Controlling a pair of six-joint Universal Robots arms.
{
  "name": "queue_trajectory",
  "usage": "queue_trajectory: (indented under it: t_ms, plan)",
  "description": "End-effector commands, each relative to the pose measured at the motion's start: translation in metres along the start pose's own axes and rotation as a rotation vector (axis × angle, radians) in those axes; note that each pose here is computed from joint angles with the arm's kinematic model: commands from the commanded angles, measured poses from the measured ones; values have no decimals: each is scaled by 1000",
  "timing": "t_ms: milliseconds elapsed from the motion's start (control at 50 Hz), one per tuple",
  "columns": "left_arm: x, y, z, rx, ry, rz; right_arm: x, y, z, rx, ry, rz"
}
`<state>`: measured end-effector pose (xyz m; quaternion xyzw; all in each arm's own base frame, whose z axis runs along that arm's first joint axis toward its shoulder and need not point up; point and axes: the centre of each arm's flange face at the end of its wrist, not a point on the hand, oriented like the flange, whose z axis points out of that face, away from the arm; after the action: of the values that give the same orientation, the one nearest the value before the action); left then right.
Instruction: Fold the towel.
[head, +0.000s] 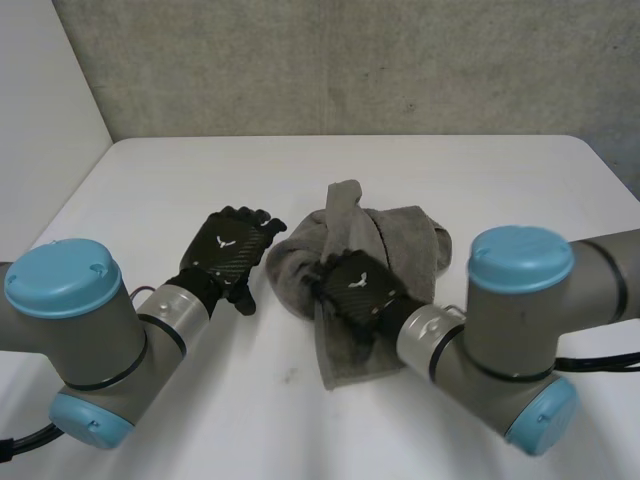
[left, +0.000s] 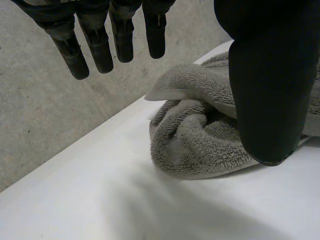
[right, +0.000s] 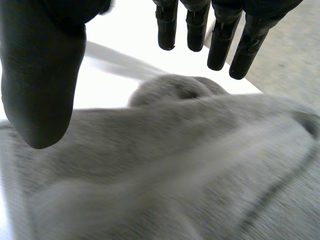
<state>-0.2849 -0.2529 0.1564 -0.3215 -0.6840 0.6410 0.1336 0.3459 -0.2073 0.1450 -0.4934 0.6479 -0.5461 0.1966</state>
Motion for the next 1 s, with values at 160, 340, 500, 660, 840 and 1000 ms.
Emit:
queue_trajectory:
  t_ms: [160, 340, 500, 660, 840, 1000]
  plan:
    - [0, -1, -1, 1, -2, 1, -40, 18, 1, -118, -78, -208]
    - [0, -1, -1, 1, -2, 1, -35, 22, 2, -148, -31, -235]
    - [0, -2, -1, 4, -3, 2, -28, 20, 4, -135, 3, -222]
    - [0, -2, -1, 4, -3, 2, -13, 5, 4, -78, 118, -208]
    - [0, -1, -1, 3, -2, 3, 8, -10, -2, -43, 179, -184]
    - [-1, -3, 2, 16, -4, 4, 31, -36, -15, 13, 253, -195]
